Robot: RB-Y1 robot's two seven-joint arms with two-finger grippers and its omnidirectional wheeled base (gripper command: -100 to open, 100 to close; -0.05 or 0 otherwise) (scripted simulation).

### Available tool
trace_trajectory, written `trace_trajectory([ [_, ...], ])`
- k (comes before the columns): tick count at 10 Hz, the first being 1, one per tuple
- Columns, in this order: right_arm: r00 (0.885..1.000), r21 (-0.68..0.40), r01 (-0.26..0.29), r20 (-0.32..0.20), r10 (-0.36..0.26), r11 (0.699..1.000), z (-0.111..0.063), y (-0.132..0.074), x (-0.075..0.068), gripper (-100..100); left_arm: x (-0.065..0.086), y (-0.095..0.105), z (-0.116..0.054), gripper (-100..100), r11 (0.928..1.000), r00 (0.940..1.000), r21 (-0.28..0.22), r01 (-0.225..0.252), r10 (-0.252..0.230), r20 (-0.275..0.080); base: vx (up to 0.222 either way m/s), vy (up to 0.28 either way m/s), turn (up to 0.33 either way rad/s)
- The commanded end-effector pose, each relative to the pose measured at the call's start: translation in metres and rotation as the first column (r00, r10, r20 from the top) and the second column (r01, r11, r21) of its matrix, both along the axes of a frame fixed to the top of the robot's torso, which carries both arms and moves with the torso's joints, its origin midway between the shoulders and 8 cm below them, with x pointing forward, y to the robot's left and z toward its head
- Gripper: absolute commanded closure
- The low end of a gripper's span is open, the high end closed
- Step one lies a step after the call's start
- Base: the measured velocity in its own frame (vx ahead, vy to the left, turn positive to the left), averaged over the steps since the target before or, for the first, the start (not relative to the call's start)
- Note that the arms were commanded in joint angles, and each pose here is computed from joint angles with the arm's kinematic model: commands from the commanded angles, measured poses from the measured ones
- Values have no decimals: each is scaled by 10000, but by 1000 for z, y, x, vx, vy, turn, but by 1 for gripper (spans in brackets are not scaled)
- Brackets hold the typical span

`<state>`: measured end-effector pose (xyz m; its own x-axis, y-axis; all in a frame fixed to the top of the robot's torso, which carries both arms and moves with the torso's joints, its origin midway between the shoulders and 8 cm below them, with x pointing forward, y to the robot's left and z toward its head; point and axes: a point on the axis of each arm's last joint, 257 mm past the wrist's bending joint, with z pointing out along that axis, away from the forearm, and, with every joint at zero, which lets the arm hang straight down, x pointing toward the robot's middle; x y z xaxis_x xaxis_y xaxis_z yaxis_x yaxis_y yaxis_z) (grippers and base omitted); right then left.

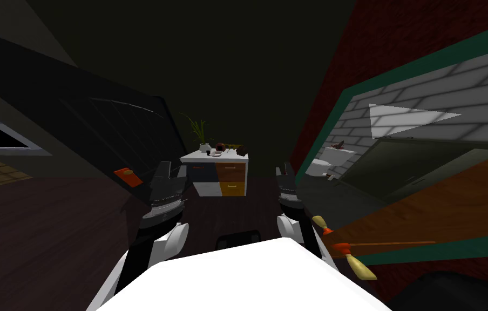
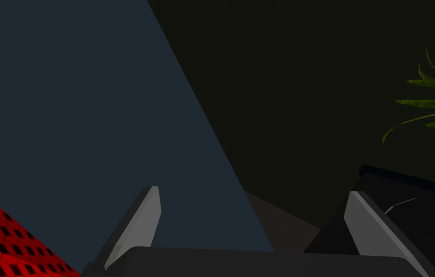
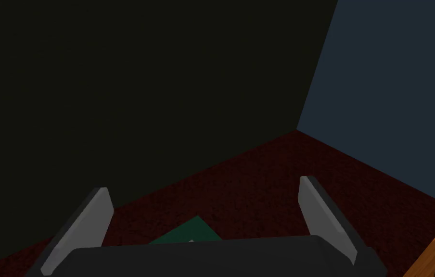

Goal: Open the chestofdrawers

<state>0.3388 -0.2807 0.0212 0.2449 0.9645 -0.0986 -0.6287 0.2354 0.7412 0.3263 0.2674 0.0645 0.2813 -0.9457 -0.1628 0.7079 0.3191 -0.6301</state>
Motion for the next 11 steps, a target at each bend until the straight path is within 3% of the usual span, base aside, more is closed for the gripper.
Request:
trace_trajectory([
  [1,10000,0,0,0,0,10000,0,0,0,0,0,0,0,0,10000,10000,0,0,0,0,0,0,0],
  [9,10000,-1,0,4,0,10000,0,0,0,0,0,0,0,0,10000,10000,1,0,0,4,0,0,0],
  [10,10000,-1,0,4,0,10000,0,0,0,0,4,-5,-4,-100,9990,9997,388,201,-195,-154,21,-3,-7],
  [11,10000,0,0,-1,0,10000,0,0,0,0,7,-9,-8,-100,9974,9991,638,334,-316,-289,39,3,-12],
])
